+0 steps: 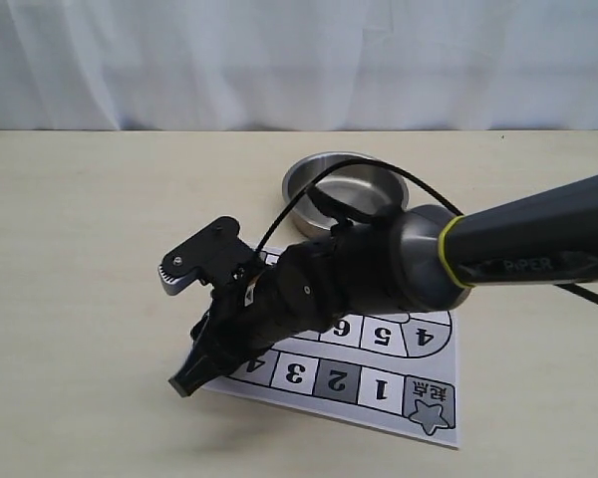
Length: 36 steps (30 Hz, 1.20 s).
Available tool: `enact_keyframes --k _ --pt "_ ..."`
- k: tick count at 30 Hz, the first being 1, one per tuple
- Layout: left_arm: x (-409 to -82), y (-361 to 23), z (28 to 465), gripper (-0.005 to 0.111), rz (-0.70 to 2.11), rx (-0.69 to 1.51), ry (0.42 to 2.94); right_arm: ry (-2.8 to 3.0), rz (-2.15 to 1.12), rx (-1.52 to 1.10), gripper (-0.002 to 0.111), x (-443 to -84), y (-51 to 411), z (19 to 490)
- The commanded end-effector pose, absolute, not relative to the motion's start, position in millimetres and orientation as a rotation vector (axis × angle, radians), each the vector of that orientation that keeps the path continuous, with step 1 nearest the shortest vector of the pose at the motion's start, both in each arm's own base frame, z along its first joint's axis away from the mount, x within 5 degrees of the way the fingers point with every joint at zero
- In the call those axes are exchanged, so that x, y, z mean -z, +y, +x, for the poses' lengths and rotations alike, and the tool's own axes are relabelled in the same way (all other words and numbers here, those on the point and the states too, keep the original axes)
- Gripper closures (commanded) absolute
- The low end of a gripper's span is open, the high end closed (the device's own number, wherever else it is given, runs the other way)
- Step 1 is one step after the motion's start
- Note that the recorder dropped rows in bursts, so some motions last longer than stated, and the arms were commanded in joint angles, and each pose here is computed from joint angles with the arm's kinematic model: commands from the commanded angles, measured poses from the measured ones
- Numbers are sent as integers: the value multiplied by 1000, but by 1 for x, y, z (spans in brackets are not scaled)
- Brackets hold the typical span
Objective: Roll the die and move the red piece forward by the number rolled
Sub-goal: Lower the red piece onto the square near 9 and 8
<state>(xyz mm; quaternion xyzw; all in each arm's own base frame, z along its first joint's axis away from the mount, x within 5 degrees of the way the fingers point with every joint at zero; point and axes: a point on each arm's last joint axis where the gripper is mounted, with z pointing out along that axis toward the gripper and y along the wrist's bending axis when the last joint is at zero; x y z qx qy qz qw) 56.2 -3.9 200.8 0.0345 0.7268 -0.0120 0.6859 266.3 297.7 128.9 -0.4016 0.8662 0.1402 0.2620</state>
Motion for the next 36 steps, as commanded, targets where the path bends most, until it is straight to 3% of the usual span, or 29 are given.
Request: enact_keyframes --k 1,13,36 --pt "-200 -4 56 107 69 37 1625 2294 -1079 -396 104 -147 302 271" --pt "-200 -4 56 107 69 37 1625 2104 -1028 -401 104 -174 313 291" --pt "-200 -4 56 107 69 37 1625 2316 -1035 -325 104 -106 298 306"
